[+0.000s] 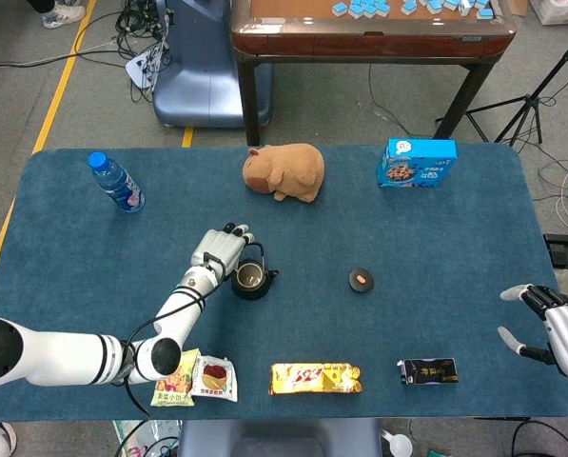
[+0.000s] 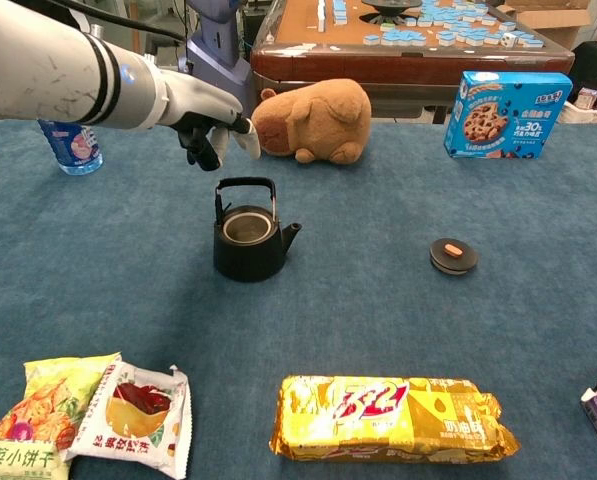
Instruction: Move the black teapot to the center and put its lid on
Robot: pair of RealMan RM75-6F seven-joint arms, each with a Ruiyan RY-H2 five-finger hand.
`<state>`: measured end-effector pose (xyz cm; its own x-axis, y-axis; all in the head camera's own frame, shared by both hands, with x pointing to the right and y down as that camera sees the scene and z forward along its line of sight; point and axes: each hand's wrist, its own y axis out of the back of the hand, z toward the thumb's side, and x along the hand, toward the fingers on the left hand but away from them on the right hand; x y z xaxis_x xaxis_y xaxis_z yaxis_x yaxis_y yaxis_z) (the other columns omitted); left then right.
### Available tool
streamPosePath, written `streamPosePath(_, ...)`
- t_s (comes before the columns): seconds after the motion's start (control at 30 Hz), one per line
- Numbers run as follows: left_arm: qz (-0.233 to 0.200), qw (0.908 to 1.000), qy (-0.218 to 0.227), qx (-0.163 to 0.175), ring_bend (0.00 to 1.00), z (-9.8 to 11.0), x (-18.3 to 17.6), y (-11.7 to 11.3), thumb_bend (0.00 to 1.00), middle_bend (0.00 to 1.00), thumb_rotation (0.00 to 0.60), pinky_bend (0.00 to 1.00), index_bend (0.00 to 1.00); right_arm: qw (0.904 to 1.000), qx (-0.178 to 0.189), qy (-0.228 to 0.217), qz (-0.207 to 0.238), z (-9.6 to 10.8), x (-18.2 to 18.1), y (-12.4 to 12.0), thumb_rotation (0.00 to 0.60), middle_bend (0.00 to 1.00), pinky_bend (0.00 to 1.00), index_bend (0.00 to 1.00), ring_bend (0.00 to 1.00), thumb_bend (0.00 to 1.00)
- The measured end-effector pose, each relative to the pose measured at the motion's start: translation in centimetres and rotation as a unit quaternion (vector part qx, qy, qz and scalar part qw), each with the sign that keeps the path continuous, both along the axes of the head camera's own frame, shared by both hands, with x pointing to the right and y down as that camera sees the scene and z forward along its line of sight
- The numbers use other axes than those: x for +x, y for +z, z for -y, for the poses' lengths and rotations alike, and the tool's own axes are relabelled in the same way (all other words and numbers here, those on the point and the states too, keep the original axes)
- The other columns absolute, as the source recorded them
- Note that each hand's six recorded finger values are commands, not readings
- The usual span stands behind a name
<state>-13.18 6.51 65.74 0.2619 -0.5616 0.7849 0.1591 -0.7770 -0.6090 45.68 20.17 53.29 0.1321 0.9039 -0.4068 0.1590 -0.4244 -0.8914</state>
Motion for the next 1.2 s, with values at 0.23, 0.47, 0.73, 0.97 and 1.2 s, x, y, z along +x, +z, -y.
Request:
streamPosePath(0.23,-0.008,0.9988,0.004,0.047,0.04,-0.8,-1.7,-2.1,0.77,0.07,0.600,0.27,0.16,0.9999,-0.003,-0.005,-0.009,-0.1,-0.4,0.4,0.600,0.37,0.43,0.37,0.32,0.26)
streamPosePath(0.47,-0.007,0.9964,-0.022,0.081,0.05,-1.3,-5.8,-4.2,0.76,0.07,0.600,0.27,0.16,0.9998,-0.007,-0.004,-0.019,0.0,-0.5,0.8,0.600,0.37,0.43,0.37,0.32,0.26)
streamPosePath(0.73,-0.003,0.9945,-0.039,0.097,0.05,-2.1,-9.5,-4.8,0.76,0.07,0.600,0.27,0.16,0.9996,-0.010,-0.001,-0.027,0.1,-0.6,1.2,0.600,0.37,0.43,0.37,0.32,0.26)
streamPosePath(0.97,0.003,0.9907,-0.045,0.129,0.05,-3.1,-12.6,-5.6,0.76,0.07,0.600,0.27,0.16,0.9994,-0.012,-0.001,-0.033,0.1,-0.7,1.5,0.600,0.37,0.43,0.37,0.32,0.26)
streamPosePath(1.2,0.008,0.9849,-0.055,0.164,0.05,-4.9,-16.1,-6.6,0.76,0.07,0.600,0.27,0.17,0.9993,-0.012,-0.001,-0.036,0.2,-0.8,1.6,0.600,0.37,0.43,0.37,0.32,0.26)
